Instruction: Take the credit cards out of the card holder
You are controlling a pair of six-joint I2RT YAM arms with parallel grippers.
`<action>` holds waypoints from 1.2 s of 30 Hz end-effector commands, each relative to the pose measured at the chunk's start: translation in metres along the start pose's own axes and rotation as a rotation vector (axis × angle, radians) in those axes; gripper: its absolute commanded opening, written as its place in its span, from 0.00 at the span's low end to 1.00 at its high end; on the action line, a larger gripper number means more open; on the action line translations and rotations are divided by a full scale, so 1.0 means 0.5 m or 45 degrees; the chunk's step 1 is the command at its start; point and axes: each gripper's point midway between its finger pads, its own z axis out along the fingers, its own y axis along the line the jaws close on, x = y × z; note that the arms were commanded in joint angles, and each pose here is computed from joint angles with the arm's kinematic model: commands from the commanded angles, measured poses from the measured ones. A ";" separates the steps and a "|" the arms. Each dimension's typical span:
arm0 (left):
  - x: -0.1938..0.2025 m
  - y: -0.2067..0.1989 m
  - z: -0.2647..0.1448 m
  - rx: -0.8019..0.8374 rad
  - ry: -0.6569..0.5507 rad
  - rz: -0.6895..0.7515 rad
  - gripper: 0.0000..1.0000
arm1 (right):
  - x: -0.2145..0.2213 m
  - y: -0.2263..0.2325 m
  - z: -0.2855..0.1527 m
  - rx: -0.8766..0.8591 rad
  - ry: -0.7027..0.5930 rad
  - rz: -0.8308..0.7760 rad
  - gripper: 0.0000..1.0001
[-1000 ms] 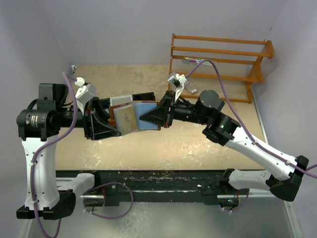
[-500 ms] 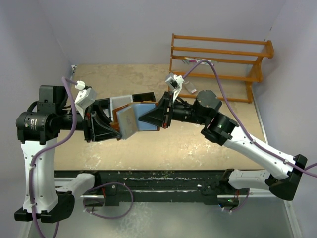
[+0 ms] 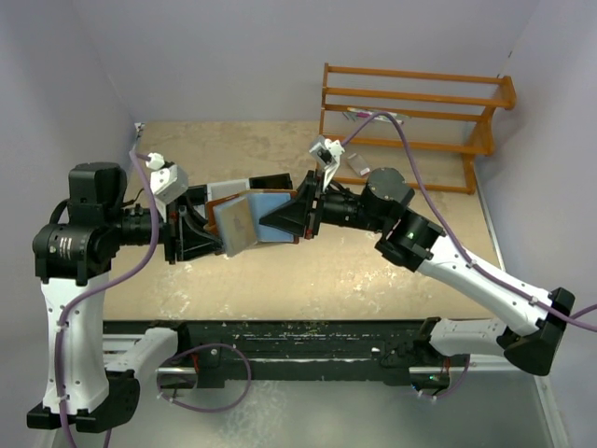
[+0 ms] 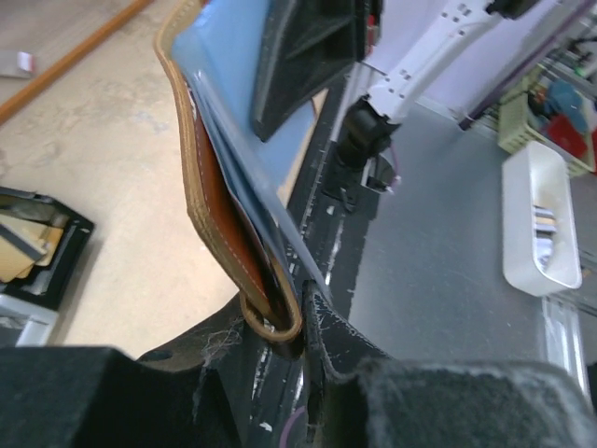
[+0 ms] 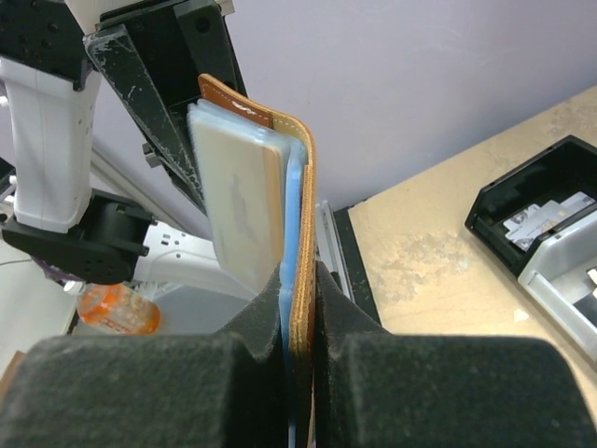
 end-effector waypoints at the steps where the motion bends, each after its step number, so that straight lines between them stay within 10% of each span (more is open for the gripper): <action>1: -0.023 0.034 -0.001 -0.124 -0.041 0.064 0.27 | -0.048 0.042 0.004 -0.112 -0.104 -0.058 0.00; 17: -0.027 0.025 0.007 -0.047 -0.067 -0.004 0.30 | -0.024 0.044 0.021 -0.198 -0.127 0.043 0.00; 25: -0.024 0.095 -0.005 -0.291 -0.030 0.067 0.08 | 0.011 0.026 0.068 -0.203 -0.130 0.130 0.00; 36: -0.039 0.192 -0.094 -0.803 0.083 0.344 0.00 | 0.082 -0.078 0.143 -0.031 -0.039 0.233 0.29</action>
